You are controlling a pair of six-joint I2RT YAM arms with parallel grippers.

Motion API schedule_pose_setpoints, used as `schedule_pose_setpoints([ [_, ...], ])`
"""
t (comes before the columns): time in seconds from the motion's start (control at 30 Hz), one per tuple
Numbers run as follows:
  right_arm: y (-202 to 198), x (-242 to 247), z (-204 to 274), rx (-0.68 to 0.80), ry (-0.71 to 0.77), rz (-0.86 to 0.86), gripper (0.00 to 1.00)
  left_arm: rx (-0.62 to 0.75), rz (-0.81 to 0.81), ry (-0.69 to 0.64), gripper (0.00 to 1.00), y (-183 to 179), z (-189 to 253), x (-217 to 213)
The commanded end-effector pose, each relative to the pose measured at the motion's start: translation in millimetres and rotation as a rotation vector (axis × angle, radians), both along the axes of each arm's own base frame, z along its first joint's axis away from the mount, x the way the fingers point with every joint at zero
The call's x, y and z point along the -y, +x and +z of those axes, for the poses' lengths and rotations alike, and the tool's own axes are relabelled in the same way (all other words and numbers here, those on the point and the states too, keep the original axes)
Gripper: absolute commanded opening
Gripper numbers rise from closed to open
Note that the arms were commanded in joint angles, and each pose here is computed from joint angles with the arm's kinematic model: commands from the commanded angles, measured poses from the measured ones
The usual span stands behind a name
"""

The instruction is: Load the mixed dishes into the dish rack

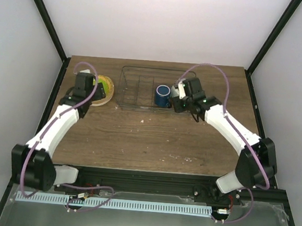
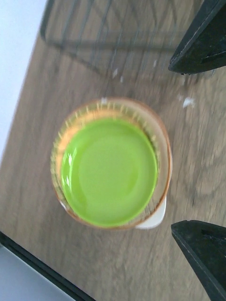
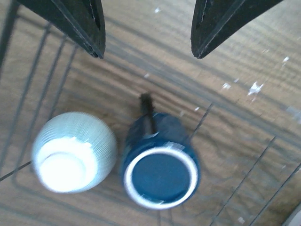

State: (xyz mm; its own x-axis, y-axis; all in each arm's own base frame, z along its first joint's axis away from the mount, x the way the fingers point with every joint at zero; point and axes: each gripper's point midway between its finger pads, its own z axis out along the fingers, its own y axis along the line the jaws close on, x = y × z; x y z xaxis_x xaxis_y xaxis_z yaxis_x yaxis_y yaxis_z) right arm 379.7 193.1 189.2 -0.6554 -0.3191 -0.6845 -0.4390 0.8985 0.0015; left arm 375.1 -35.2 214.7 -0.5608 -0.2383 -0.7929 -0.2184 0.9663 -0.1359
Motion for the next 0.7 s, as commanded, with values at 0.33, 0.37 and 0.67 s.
schedule_pose_setpoints([
  [0.33, -71.3, -10.1, 9.2, 0.012, 0.147, 0.007, 0.57, -0.306, 0.171, 0.001, 0.84, 56.3, -79.8, -101.7],
  [0.37, -73.8, -8.4, 8.7, 0.013, 0.148, 0.006, 0.57, -0.308, 0.172, 0.000, 0.84, 60.9, -82.5, -103.6],
  [0.67, -87.6, 4.1, -4.0, -0.006, 0.123, -0.012, 0.54, -0.347, 0.158, -0.037, 0.74, 96.1, -112.7, -113.9],
])
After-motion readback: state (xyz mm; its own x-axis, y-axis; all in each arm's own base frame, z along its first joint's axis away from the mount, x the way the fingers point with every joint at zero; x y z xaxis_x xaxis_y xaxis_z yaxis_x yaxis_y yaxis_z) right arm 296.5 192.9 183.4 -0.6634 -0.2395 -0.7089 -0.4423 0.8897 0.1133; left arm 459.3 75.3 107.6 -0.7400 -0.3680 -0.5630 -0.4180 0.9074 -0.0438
